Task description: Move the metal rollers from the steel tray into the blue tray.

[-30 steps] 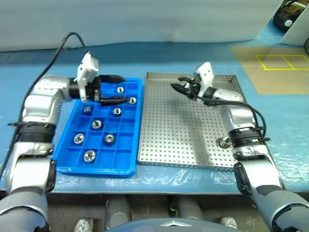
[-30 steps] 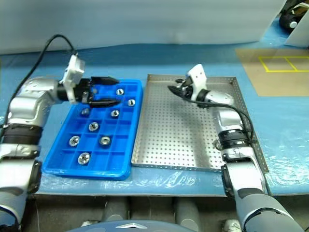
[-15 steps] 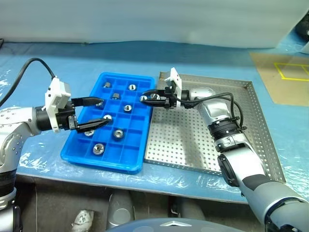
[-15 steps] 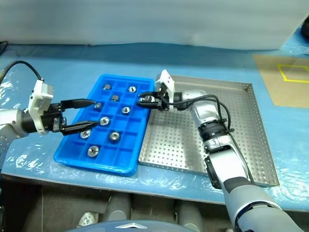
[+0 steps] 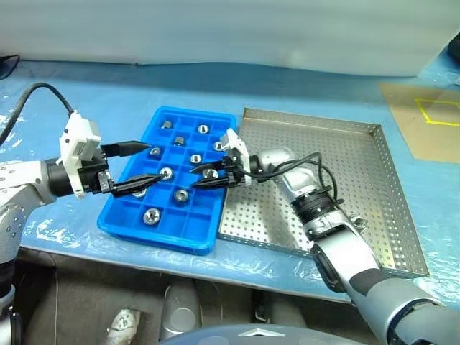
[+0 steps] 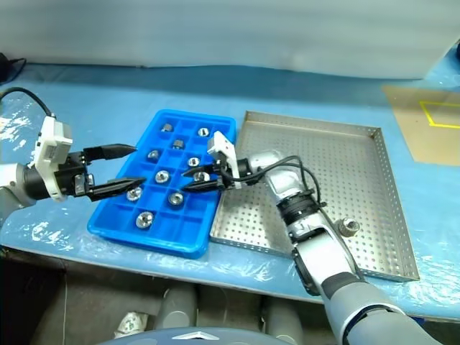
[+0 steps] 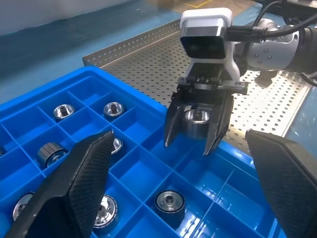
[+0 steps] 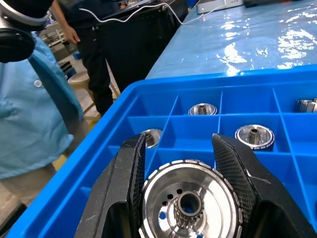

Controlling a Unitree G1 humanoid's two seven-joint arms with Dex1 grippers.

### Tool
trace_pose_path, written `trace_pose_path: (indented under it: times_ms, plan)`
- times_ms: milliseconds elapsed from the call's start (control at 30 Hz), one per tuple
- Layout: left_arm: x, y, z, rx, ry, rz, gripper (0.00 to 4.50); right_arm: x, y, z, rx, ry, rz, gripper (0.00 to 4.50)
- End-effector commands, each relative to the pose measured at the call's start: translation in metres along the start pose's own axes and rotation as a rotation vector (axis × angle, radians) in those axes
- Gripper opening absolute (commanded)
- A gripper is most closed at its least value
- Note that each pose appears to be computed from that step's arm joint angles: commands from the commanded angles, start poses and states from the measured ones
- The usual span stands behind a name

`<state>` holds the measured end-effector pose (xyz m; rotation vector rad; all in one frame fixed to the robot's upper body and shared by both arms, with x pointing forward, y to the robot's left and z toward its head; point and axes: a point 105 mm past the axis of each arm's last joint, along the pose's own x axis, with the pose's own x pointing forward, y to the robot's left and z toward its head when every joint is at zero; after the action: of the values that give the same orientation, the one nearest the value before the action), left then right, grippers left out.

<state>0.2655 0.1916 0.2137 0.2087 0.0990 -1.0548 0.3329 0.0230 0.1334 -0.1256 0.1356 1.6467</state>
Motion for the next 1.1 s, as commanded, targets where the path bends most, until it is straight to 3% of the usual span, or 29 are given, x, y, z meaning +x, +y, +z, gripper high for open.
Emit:
trace_pose_path:
  times_ms: [33,267,500,667,833,1100]
  plan:
    - [0.001,0.0,0.01,0.043,-0.021,-0.008,4.5,0.0,-0.01,0.008,-0.064,0.001,-0.038,1.71]
    - [0.002,-0.002,0.009,0.041,-0.022,-0.014,4.5,-0.009,-0.019,-0.005,-0.059,0.026,-0.087,1.71]
    - [0.004,0.0,0.01,0.043,-0.024,-0.022,4.5,-0.012,-0.027,-0.005,-0.053,0.042,-0.135,4.02]
    - [0.013,0.004,0.015,0.055,-0.049,-0.055,4.5,-0.027,-0.032,0.01,-0.097,-0.01,-0.19,4.02]
    - [0.044,0.011,0.027,0.068,-0.114,-0.128,4.5,-0.086,-0.04,0.03,-0.182,-0.056,-0.382,4.02]
    - [0.099,0.003,0.034,0.1,-0.171,-0.372,4.5,-0.182,0.009,0.018,-0.106,0.085,-0.51,4.02]
